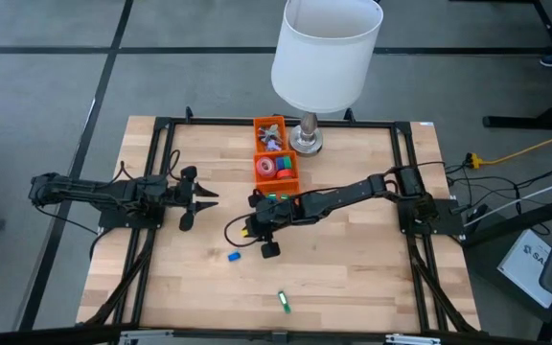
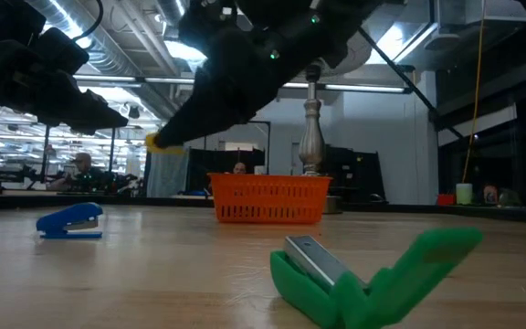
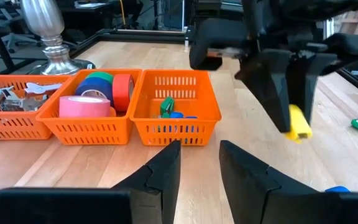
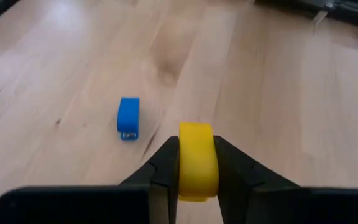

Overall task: Pick and place Stapler, Stapler remover, tape
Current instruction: Put the yellow stapler into the bottom orange basket

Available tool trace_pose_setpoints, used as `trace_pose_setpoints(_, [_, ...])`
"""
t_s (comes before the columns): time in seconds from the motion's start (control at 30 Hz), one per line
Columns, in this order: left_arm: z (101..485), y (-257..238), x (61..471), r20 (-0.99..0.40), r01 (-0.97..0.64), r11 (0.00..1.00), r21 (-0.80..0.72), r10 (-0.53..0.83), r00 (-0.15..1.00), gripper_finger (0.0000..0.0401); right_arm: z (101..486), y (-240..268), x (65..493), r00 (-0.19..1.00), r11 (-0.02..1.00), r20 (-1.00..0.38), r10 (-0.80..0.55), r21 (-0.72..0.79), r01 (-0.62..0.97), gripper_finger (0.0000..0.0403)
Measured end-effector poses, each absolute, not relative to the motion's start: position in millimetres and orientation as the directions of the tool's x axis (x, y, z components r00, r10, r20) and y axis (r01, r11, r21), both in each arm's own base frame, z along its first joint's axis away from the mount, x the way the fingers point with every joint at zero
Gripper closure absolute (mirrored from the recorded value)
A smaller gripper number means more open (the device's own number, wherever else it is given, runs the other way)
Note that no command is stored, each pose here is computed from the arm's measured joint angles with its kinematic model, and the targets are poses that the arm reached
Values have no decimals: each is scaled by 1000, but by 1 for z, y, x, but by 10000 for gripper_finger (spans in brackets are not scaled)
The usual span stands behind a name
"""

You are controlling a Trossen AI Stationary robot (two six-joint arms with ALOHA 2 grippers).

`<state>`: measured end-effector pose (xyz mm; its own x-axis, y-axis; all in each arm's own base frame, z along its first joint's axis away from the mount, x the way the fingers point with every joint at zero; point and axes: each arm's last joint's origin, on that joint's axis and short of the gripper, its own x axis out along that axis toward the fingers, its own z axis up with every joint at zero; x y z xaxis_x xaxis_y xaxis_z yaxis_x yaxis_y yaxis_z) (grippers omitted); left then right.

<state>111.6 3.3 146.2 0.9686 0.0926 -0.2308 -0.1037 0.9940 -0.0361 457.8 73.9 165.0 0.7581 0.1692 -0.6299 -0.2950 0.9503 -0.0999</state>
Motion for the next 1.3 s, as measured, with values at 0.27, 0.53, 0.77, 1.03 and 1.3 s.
trace_pose_setpoints(0.27, [146,3,112,-230,-104,994,-36,93,969,293,180,66,449,727,954,-671,143,-102,-282,329])
trace_pose_setpoints(0.53, [146,3,112,-230,-104,994,-36,93,969,292,186,60,423,740,973,-664,103,-87,-214,329])
trace_pose_setpoints(0.77, [146,3,112,-229,-104,994,-36,93,969,294,189,53,392,808,993,-589,29,-76,-91,329])
trace_pose_setpoints(1.03, [146,3,112,-229,-103,994,-36,92,969,293,177,45,372,813,992,-568,-125,-96,86,329])
trace_pose_setpoints(1.3, [146,3,112,-230,-103,994,-36,92,969,292,170,30,366,730,940,-600,-327,-129,315,328])
